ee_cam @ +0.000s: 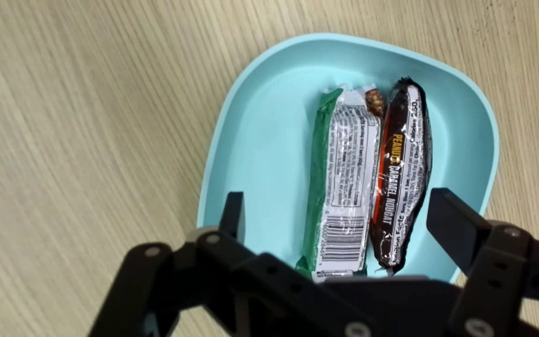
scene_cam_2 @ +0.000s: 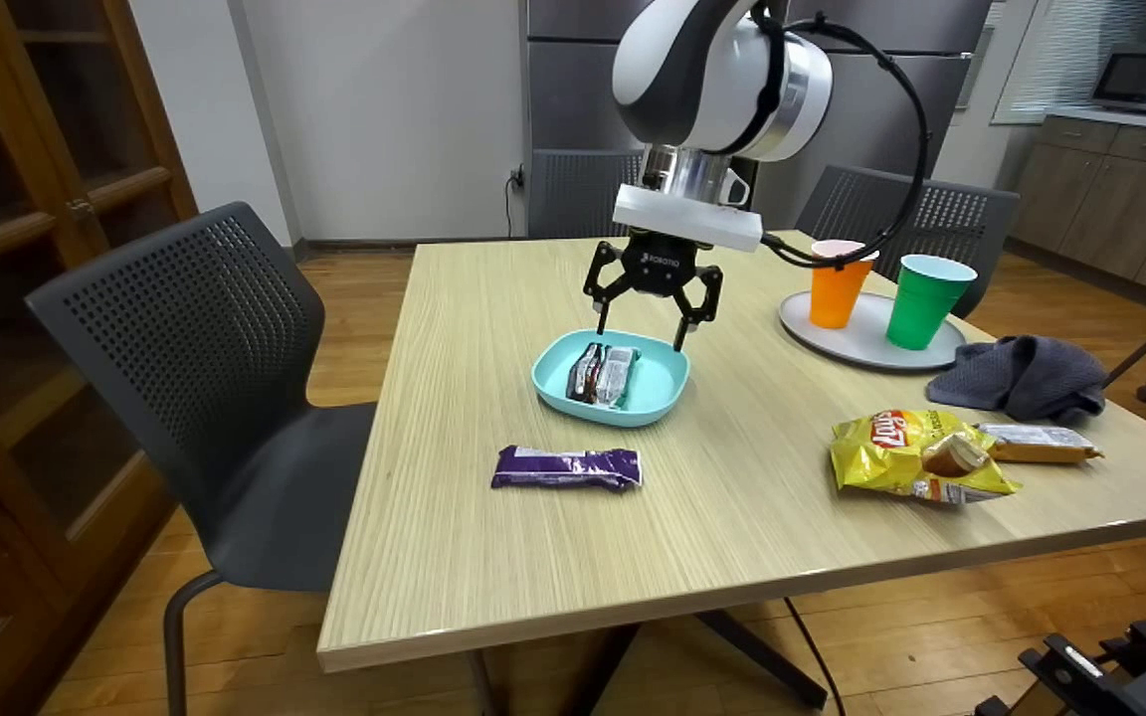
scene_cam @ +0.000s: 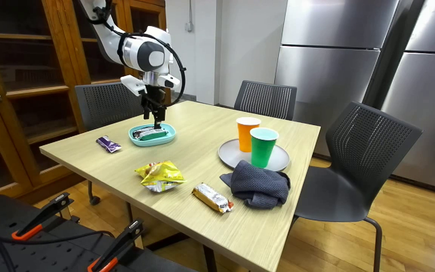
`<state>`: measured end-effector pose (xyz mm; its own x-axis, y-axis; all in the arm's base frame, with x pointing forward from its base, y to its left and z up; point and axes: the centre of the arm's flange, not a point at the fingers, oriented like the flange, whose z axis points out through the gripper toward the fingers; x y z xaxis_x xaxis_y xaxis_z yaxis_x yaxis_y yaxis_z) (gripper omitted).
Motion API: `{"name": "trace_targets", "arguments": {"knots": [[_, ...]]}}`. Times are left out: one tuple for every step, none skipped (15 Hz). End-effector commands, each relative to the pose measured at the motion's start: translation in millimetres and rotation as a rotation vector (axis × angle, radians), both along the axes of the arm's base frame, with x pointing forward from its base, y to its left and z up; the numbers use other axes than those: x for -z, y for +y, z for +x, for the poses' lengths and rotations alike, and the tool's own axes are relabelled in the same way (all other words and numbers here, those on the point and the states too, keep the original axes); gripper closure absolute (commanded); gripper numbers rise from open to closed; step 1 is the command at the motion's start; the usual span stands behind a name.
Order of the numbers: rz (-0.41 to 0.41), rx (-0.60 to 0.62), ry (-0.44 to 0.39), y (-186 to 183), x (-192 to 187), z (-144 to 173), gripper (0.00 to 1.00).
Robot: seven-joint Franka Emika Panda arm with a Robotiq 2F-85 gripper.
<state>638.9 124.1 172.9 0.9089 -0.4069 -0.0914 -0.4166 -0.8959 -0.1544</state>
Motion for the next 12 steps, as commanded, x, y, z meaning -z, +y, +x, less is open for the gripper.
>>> {"name": "trace_targets", "arguments": {"knots": [[-0.001, -0.002, 0.001, -0.6, -1.7, -1.5, 0.0], [-0.001, -0.003, 0.002, -0.8, -2.4, -2.5, 0.0], [-0.002, -0.004, 0.003, -0.8, -2.0, -3.1, 0.0], [-0.002, -0.004, 0.005, -0.9, -1.4, -3.6, 0.0], [-0.002, -0.004, 0.006, -1.0, -1.0, -4.0, 0.0], [-0.002, -0.005, 0.006, -1.0, -0.8, -4.2, 0.0], [-0.003, -0.005, 0.006, -1.0, -0.7, -4.3, 0.0], [-0.003, -0.005, 0.007, -1.0, -0.7, -4.3, 0.0], [-0.003, -0.005, 0.007, -1.0, -0.7, -4.3, 0.0], [-0.003, -0.005, 0.007, -1.0, -0.7, -4.3, 0.0], [-0.003, -0.005, 0.007, -1.0, -0.6, -4.3, 0.0], [-0.003, -0.005, 0.007, -1.1, -0.6, -4.4, 0.0]]}}
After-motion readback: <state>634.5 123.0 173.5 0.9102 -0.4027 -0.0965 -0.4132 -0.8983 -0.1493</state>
